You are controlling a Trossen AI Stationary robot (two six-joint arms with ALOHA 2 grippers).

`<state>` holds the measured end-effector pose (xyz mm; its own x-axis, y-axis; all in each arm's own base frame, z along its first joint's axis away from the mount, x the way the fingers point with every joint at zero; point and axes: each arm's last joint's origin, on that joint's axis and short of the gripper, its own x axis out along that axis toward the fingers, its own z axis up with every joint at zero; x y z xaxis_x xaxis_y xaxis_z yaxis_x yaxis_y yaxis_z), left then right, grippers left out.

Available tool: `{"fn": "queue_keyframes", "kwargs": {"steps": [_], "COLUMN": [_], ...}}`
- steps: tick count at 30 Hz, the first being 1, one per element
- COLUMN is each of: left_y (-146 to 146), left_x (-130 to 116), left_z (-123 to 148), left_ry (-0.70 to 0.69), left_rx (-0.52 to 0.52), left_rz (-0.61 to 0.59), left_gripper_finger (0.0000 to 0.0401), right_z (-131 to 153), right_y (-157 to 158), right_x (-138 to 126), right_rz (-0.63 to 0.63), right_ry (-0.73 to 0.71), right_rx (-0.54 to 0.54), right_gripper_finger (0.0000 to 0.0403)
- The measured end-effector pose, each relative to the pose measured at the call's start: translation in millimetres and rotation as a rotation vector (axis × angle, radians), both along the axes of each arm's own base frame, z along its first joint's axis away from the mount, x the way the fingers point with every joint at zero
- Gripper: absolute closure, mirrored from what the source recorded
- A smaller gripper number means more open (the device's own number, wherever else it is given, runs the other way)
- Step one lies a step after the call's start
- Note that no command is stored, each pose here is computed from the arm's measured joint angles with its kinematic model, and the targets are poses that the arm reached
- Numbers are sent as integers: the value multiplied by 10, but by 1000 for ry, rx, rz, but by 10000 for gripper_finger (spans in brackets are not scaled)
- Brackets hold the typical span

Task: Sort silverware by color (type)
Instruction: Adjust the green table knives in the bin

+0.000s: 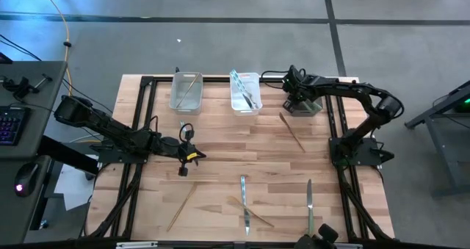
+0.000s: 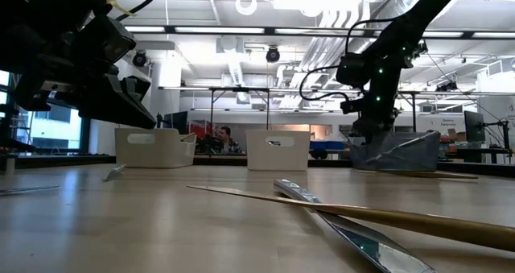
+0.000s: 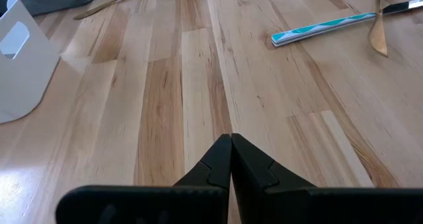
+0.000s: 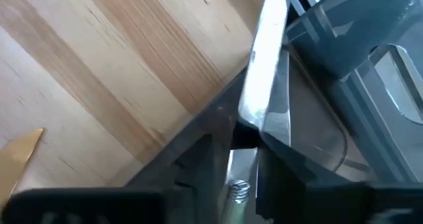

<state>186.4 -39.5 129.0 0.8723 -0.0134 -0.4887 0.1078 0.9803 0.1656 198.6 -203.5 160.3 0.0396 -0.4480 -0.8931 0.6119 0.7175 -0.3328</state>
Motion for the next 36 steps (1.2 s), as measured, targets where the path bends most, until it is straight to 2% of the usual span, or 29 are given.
{"fn": "queue_keyframes", "kwargs": {"steps": [4,6,10,14,33,36], "left_y": [0,0,-1,0,0,-1], "left_x": [-1,-1,0,0,0,0], "left_z": [-1,-1,0,0,0,0], "left_ry": [1,1,0,0,0,0], "left_rx": [0,0,0,0,2,2], "left_rz": [0,0,0,0,-1,-1], "left_gripper_finger": [401,401,401,401,401,401], "right_z": [1,5,5,36,359,379], "right_y": [-5,-13,-19,-12,68,82], "right_x": [1,5,6,-2,-92,-95], "right_rz": [1,-2,1,8,-17,6], "right_ry": [1,-3,-6,-10,-105,-140], "right_rx": [-7,-18,-20,-28,-103,-67], "right_gripper_finger": [381,395,385,399,403,403]}}
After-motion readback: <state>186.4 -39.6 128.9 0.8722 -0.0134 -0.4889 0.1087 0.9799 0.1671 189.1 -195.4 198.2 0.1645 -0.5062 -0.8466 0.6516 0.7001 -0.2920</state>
